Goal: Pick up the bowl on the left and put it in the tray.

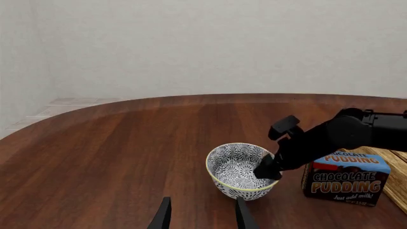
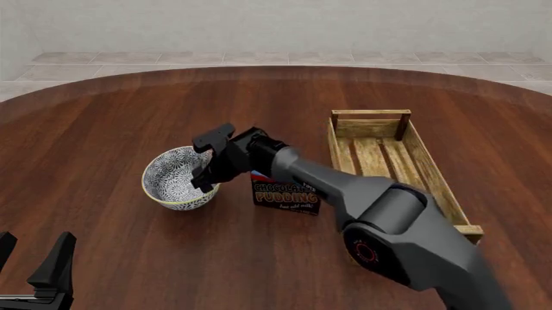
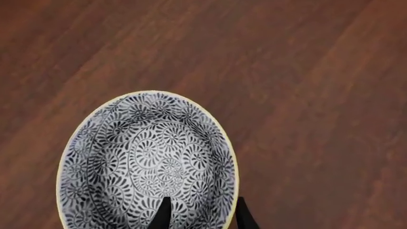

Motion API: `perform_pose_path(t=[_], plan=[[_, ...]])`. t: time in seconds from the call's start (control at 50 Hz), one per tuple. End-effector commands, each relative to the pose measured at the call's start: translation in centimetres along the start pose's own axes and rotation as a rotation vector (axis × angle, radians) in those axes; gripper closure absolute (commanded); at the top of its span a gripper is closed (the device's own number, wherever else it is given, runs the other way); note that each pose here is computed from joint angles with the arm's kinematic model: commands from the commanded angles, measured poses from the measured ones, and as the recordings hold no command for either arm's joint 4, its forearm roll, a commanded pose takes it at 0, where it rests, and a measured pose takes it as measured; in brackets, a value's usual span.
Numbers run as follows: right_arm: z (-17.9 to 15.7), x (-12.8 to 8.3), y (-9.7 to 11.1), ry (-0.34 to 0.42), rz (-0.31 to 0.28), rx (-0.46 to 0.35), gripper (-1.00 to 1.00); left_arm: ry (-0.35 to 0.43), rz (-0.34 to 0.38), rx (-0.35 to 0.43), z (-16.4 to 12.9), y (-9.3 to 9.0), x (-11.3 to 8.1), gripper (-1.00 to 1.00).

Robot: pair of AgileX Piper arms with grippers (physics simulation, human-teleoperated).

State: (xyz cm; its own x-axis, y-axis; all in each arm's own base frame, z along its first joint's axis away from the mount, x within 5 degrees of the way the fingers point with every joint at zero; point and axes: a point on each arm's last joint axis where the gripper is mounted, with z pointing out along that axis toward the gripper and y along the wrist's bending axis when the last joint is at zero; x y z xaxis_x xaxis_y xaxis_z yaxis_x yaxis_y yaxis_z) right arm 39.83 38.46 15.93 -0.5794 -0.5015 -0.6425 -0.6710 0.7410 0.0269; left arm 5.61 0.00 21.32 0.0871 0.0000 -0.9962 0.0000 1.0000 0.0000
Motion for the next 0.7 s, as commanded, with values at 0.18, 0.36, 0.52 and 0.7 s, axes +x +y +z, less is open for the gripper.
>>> perform_pose_path(t=[0.18, 0.36, 0.52, 0.7], plan=[[2.2, 0.9, 0.0, 0.035, 0.015, 0.002, -1.0, 0.0, 0.0, 0.0, 0.0, 0.0, 0.0, -1.0], [2.3, 1.2, 0.7, 0.039, 0.026, -0.006, 1.0, 0.0, 0.0, 0.0, 0.0, 0.0, 0.0, -1.0], [1.5, 1.2, 1.3, 0.027, 0.019, -0.014, 1.0, 0.0, 0.0, 0.0, 0.0, 0.0, 0.0, -1.0], [-0.7, 1.0, 1.5, -0.007, -0.01, -0.019, 1.0, 0.0, 0.0, 0.0, 0.0, 0.0, 0.0, -1.0]])
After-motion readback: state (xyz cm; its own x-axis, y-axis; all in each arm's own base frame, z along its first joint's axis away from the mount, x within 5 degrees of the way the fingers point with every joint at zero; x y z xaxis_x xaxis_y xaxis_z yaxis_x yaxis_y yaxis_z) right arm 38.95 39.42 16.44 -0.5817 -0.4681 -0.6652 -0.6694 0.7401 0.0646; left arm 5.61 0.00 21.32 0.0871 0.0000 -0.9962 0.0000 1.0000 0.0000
